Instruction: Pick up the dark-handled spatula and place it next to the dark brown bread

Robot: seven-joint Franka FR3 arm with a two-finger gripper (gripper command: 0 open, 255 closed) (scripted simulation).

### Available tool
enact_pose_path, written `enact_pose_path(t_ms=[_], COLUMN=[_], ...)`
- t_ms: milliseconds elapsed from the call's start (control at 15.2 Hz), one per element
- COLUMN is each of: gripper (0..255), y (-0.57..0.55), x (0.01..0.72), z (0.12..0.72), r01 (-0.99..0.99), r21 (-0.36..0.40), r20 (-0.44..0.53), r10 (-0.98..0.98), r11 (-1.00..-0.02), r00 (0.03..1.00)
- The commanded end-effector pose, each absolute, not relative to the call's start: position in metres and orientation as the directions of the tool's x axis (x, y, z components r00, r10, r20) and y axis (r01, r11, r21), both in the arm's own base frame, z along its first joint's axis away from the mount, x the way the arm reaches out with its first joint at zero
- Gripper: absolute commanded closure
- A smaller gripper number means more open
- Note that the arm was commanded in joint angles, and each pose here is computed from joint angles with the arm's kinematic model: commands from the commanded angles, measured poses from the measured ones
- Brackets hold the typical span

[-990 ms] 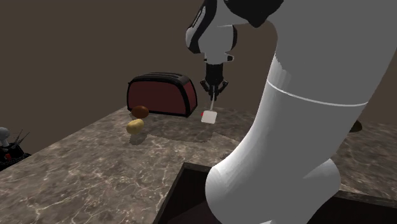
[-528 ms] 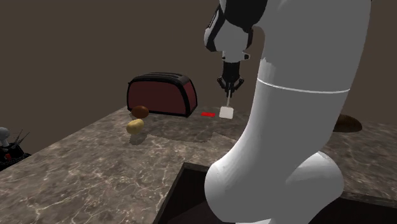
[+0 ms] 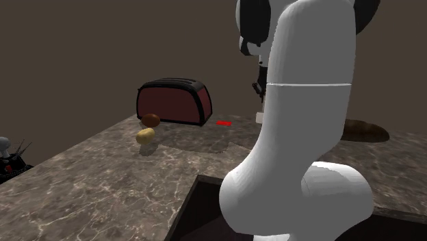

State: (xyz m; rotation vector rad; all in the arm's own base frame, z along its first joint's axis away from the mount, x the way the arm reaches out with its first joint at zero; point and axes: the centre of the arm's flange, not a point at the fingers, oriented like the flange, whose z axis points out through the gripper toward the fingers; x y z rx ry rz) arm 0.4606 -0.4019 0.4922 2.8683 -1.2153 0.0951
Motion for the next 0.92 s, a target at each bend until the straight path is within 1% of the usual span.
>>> enact_pose_path(t_ms=[0,330,858], gripper=[255,255,255], y=[-0.429,-0.502,-0.502], x=[0.459,0.452,0.452], z=[0.493,0.493,0.451], r01=[-0.717,-0.717,-0.717], r21=[0.000,0.000,0.000], r20=[0.066,0.066,0.066], r10=[-0.716,-0.716,-0.716], r11=[-0.697,-0.697,-0.697], r00=[0.695,0.695,0.695])
